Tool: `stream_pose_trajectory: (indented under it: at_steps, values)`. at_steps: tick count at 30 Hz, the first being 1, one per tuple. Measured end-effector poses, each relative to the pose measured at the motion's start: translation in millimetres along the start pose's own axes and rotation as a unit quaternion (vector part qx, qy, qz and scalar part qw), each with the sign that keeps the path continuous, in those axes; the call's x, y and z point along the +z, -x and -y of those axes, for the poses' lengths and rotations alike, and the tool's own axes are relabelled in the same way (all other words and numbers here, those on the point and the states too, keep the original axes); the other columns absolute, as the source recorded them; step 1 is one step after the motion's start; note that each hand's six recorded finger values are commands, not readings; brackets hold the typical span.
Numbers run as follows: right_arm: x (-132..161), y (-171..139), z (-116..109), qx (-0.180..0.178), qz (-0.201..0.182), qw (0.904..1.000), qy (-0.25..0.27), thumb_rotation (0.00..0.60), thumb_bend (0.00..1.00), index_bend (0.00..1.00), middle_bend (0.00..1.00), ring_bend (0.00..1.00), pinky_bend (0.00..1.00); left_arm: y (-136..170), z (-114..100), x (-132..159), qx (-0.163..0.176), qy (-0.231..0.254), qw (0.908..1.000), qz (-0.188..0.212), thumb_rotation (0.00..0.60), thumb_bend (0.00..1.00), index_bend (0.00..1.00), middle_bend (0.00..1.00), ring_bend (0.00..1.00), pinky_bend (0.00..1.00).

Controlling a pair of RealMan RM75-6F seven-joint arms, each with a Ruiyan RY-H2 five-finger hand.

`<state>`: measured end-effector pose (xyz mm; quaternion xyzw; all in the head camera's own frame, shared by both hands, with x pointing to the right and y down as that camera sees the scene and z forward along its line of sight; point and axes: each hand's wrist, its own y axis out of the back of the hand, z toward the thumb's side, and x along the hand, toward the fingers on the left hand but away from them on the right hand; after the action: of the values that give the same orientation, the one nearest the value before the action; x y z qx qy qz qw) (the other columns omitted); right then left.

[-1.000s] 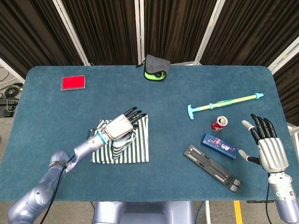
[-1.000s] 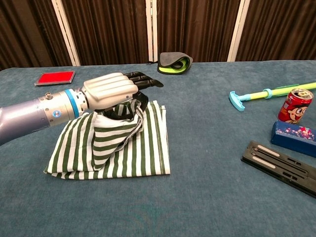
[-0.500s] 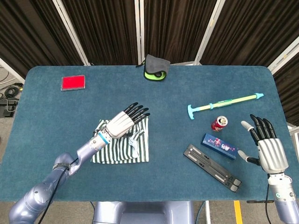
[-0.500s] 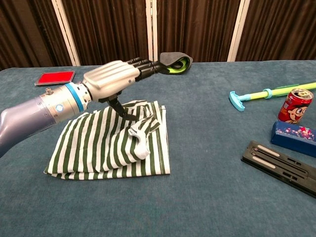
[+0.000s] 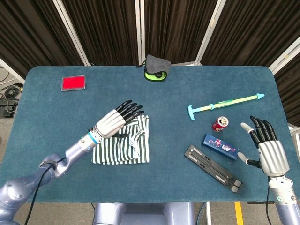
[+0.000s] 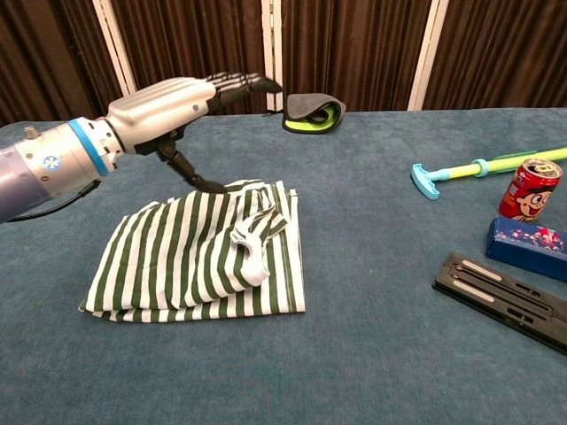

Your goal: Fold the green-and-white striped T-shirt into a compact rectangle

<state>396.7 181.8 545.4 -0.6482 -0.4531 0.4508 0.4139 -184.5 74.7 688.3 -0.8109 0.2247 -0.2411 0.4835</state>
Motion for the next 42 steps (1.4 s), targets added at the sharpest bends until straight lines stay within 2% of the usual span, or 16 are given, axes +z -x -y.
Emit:
stream_pose_trajectory:
  at_steps: [5,9,11,20,32,42]
  values:
    - [1,0,-1,-0.001,-0.002,1.0000,0.003,0.600,0.00,0.21,0.00,0.00,0.00,15,12,3,-0.063,-0.006,0.9979,-0.012,0.600,0.00,0.00,0.00,0.00,0.00]
    - [0,1,-2,-0.001,0.000,1.0000,0.006,0.600,0.00,0.21,0.00,0.00,0.00,20,25,4,-0.104,-0.033,0.9938,-0.022,0.600,0.00,0.00,0.00,0.00,0.00]
    - [-1,1,-3,-0.002,0.001,1.0000,0.007,0.600,0.00,0.21,0.00,0.00,0.00,19,30,5,-0.114,-0.040,0.9923,-0.027,0.600,0.00,0.00,0.00,0.00,0.00]
    - [-7,2,-4,-0.002,0.008,0.9999,0.010,0.600,0.00,0.21,0.01,0.00,0.00,-1,41,10,-0.109,-0.036,0.9926,-0.041,0.600,0.00,0.00,0.00,0.00,0.00]
    - [-11,3,-3,0.000,0.014,0.9999,0.010,0.600,0.00,0.21,0.01,0.00,0.00,-33,50,36,-0.098,-0.023,0.9946,-0.022,0.600,0.00,0.00,0.00,0.00,0.00]
    - [-13,3,-5,-0.002,0.016,0.9998,0.012,0.600,0.00,0.22,0.01,0.00,0.00,-39,68,49,-0.109,-0.013,0.9937,-0.021,0.600,0.00,0.00,0.00,0.00,0.00]
